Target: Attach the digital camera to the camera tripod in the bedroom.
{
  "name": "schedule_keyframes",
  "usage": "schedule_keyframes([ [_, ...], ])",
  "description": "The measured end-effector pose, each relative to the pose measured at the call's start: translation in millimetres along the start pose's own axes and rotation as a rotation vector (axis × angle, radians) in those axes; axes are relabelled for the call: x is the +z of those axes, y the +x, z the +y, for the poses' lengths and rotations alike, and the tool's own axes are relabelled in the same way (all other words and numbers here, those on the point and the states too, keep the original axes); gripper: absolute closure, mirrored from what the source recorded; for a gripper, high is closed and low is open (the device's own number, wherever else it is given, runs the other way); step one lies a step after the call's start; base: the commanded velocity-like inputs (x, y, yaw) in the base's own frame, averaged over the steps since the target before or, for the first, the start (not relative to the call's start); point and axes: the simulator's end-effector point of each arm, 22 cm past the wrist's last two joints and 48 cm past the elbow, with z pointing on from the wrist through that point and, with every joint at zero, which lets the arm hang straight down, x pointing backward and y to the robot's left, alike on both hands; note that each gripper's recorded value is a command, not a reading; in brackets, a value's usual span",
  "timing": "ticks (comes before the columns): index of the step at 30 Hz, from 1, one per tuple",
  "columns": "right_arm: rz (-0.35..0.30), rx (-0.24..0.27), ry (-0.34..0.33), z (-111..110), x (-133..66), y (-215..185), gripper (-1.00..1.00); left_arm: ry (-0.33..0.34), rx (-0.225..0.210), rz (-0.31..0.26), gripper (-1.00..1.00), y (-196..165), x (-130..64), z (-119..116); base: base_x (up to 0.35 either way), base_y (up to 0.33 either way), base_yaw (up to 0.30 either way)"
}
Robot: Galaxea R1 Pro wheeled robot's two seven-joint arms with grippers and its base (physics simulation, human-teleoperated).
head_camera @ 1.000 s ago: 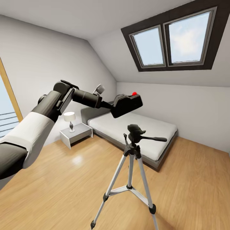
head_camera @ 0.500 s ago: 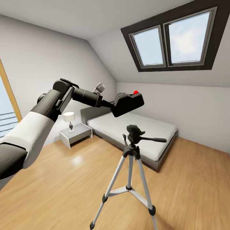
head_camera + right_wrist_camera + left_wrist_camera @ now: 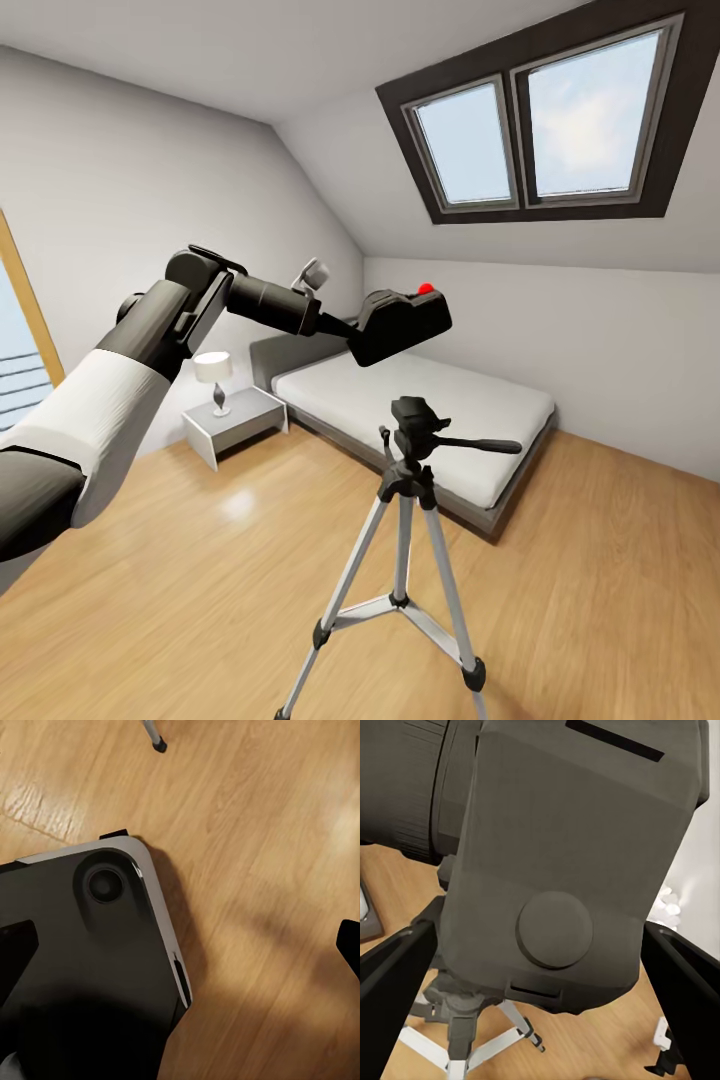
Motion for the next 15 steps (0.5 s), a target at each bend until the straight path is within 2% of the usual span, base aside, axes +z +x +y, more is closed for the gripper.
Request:
schedule_keyframes([
  [4, -0.001, 0.000, 0.000, 0.0, -0.1, 0.1, -1.00, 0.000, 0.001, 0.002, 1.00, 0.3, 0.3, -0.7, 0.199, -0.038, 0.000],
  [11, 0.000, 0.000, 0.000, 0.1, -0.1, 0.3, -1.00, -0.001, 0.000, 0.003, 1.00, 0.5, 0.4, -0.1, 0.071, -0.025, 0.000],
  [15, 0.000, 0.000, 0.000, 0.0, -0.1, 0.3, -1.00, -0.002, -0.002, 0.002, 1.00, 0.6, 0.2, 0.1, 0.212, -0.071, 0.000],
])
